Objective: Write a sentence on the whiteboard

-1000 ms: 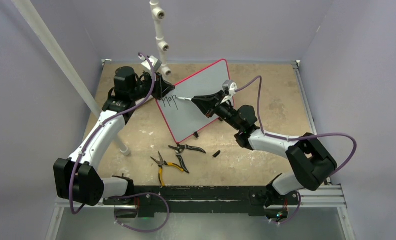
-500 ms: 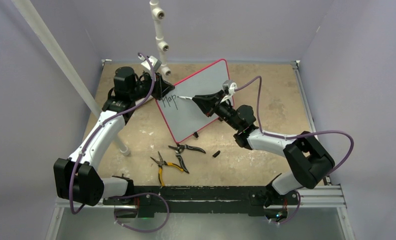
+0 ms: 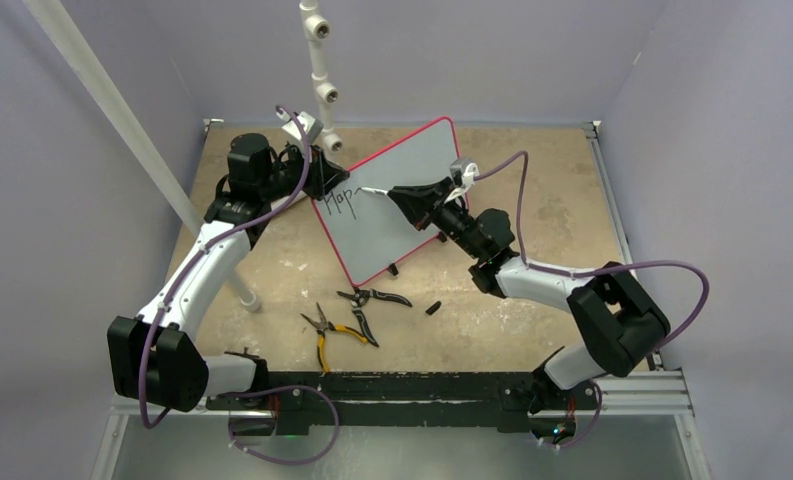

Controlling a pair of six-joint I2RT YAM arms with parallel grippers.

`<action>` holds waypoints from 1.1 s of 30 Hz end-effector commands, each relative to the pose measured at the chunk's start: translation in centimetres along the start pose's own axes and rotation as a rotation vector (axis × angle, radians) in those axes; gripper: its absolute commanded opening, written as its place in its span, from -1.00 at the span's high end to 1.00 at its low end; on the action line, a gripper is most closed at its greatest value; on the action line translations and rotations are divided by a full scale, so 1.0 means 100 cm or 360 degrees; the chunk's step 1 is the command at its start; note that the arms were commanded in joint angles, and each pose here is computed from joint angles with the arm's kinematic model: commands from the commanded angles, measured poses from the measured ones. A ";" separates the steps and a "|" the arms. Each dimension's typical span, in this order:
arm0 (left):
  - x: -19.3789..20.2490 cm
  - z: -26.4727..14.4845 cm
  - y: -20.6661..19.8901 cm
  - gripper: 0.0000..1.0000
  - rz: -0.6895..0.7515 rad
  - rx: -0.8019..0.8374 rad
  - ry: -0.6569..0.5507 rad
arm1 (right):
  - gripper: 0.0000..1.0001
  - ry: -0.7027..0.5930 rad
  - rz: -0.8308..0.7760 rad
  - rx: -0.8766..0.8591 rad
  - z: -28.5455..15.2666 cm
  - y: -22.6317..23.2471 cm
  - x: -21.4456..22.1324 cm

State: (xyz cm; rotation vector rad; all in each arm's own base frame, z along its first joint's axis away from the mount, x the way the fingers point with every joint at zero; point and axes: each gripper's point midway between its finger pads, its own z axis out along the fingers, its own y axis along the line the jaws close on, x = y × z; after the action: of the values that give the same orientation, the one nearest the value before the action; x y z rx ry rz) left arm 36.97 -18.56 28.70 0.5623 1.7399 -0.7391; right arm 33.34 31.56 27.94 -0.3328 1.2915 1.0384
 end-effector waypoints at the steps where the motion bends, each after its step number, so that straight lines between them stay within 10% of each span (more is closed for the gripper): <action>1: 0.001 0.001 0.012 0.72 -0.0006 -0.0077 -0.0017 | 1.00 -0.0089 -0.0062 -0.0090 0.014 0.007 -0.019; 33: 0.000 0.001 0.011 0.73 -0.0004 -0.0070 -0.0022 | 1.00 0.0020 0.0003 0.0049 -0.010 -0.010 0.013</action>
State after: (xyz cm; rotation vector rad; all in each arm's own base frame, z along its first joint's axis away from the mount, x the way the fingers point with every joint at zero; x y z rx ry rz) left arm 37.19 -18.27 28.46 0.5511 1.7483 -0.7294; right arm 32.56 32.23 25.30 -0.3872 1.3296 1.0815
